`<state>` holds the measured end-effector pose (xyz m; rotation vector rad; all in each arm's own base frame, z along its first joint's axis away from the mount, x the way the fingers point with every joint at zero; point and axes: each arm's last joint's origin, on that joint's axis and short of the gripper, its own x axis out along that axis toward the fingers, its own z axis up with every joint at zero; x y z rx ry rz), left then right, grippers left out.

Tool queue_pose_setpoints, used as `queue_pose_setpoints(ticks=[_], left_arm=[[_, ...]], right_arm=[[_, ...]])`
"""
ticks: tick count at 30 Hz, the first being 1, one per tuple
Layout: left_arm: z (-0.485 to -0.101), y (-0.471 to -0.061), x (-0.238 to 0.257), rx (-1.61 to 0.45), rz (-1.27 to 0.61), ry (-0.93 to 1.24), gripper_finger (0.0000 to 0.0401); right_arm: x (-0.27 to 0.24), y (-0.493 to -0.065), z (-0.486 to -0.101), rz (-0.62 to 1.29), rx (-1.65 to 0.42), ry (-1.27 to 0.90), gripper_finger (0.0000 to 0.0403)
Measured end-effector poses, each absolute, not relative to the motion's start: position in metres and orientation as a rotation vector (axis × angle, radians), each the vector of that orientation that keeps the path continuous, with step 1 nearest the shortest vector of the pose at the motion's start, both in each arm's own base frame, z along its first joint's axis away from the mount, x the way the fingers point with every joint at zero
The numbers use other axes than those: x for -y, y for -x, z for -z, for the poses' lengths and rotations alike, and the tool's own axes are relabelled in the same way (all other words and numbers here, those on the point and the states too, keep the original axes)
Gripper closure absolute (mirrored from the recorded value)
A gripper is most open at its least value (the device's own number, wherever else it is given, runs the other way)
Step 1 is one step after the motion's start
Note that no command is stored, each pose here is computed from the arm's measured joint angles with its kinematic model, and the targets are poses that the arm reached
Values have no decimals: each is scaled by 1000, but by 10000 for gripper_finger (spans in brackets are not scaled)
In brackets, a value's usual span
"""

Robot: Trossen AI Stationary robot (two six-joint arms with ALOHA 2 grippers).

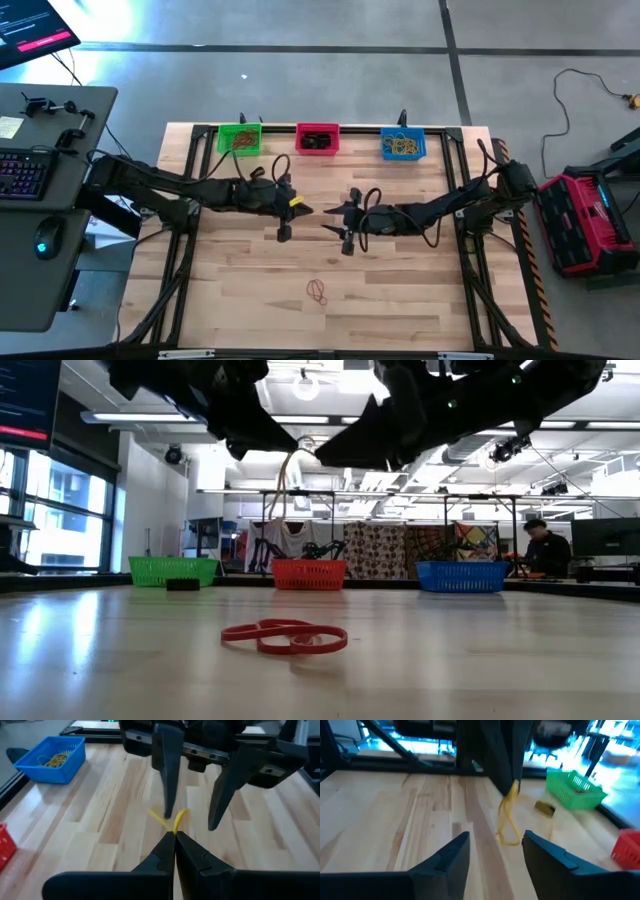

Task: Sort rubber bands into baskets
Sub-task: Put the yellow rubber band into the blue bin

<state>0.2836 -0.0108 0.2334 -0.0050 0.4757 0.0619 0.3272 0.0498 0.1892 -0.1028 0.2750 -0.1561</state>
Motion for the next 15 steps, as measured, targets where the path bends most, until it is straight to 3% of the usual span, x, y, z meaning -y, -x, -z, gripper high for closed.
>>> queue_pose_setpoints(ticks=[11, 15], left_arm=[[-231, -283, 6, -500, -60, 19, 401], [-231, -283, 6, -500, -60, 19, 401]], right_arm=[[-51, -327, -196, 298, -238, 299, 227], [-53, -326, -195, 293, -250, 345, 255]])
